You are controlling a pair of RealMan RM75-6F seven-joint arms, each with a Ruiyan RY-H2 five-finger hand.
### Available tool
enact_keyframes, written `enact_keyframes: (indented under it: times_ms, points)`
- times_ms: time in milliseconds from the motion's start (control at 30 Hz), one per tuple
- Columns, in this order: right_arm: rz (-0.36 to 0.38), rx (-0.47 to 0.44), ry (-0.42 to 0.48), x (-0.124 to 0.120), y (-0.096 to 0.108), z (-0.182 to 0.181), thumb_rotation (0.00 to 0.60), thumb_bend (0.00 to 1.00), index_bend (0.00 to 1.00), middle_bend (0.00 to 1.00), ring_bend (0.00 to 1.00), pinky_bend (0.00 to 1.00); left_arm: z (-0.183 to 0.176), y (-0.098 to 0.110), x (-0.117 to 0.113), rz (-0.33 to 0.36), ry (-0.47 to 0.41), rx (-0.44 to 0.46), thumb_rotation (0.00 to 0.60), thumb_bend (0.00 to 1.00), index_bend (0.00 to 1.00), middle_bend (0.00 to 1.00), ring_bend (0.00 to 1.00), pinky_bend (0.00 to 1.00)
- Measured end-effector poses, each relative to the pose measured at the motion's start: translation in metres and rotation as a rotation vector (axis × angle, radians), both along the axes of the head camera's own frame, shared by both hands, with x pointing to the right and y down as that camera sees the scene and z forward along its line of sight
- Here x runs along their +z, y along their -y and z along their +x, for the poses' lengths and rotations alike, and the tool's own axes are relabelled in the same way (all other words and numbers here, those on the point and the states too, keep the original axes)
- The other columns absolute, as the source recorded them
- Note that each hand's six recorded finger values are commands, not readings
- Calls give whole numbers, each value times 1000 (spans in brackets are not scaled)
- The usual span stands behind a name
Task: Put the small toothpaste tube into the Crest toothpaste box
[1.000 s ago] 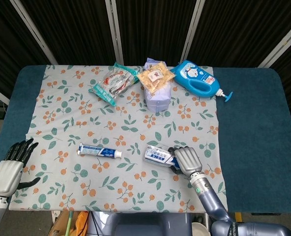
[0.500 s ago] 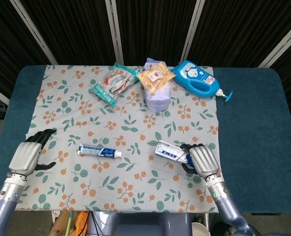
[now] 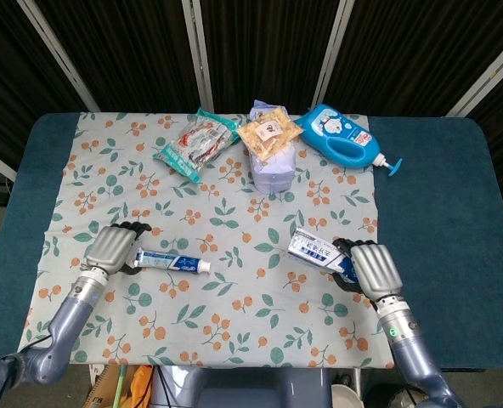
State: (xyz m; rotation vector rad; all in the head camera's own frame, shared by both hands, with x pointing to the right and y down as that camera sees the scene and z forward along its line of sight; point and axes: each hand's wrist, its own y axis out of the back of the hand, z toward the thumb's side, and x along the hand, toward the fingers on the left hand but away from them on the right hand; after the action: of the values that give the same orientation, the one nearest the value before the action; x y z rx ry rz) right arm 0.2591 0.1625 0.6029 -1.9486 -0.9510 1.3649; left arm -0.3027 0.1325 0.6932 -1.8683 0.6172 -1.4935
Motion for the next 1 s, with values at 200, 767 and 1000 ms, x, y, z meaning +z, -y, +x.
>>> enact_keyframes:
  times_ms: [200,767,1000]
  points:
    - [-5,7,-4,3,-2,4,600,322,390,501,460,416,19,0,12,-17,-11,31,600,162,286,316,306,351]
    - [13,24,9,-2,-3,5,600,322,390,501,460,416,50,-16,17,-30,-86,83,600,387,582,649,617,593]
    - [24,32,22,-9,-4,8,600,322,390,502,460,416,46,-15,13,0,-75,102,600,438,624,692,654,624]
